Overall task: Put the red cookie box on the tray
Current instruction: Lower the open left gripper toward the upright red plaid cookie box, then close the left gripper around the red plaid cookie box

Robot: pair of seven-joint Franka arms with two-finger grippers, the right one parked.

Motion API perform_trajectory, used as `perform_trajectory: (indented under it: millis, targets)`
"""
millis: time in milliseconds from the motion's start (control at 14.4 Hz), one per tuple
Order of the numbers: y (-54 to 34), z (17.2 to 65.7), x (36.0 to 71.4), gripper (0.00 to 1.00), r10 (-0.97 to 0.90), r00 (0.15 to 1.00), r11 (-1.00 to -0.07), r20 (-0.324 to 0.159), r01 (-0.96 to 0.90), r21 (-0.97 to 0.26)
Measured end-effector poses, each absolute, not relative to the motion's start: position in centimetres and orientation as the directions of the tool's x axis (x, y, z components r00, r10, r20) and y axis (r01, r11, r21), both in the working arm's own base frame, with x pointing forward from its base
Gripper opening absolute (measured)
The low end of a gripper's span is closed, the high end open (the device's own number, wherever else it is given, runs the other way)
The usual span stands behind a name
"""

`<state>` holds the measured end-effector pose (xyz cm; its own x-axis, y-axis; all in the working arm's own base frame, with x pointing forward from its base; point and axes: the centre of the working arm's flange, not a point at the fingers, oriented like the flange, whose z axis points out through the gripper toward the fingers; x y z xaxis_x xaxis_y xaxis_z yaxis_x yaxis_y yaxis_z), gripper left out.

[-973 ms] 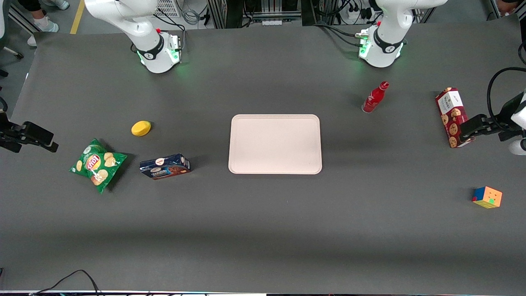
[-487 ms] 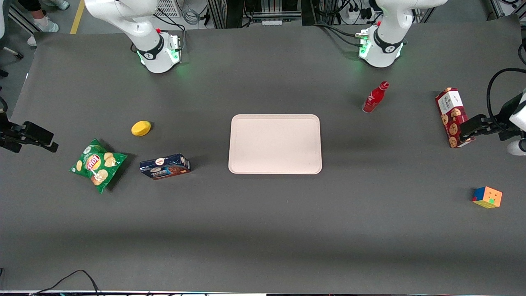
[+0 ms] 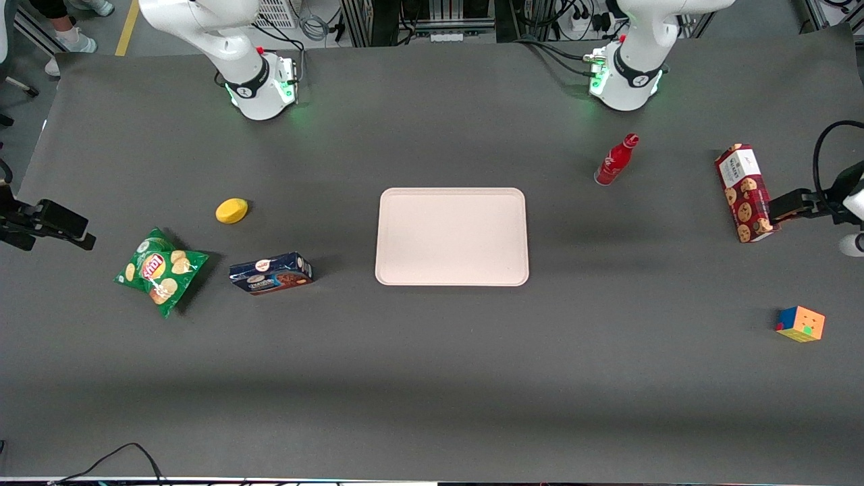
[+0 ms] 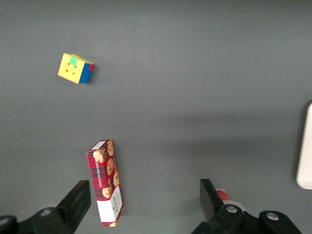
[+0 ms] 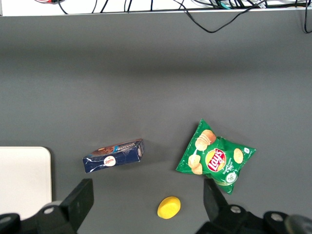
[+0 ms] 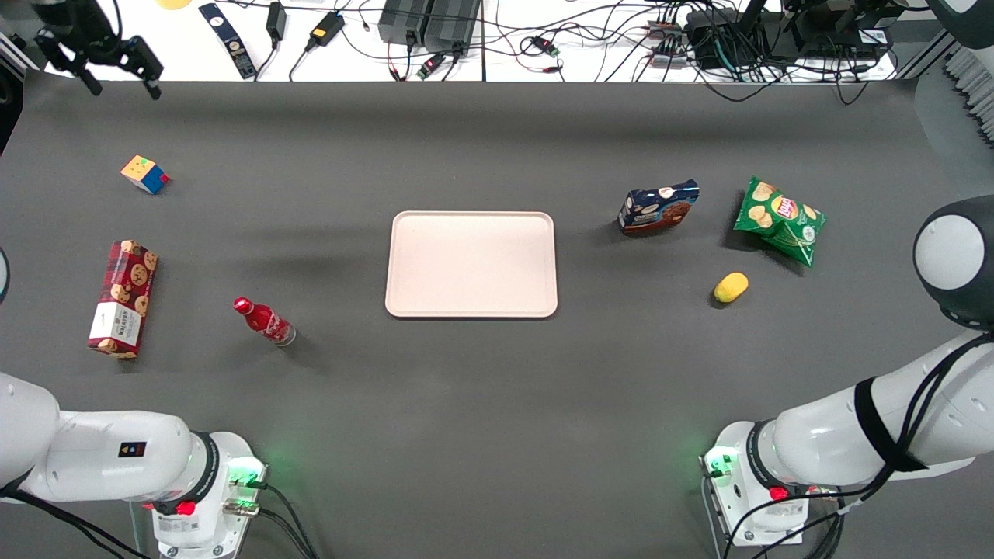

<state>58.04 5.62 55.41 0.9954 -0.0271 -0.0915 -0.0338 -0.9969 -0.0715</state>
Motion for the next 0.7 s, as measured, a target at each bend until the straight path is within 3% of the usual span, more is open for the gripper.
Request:
perform_trajectory:
  millis: [278,695]
  targets:
    - [11.1,51.5,55.3,1.00,-0.040,0.994,-0.997,-0.103,-0.046,-0.059]
    - [16.0,42.9,47.6,1.00,-0.100,0.994,-0.995,-0.045,-0.101,-0.016]
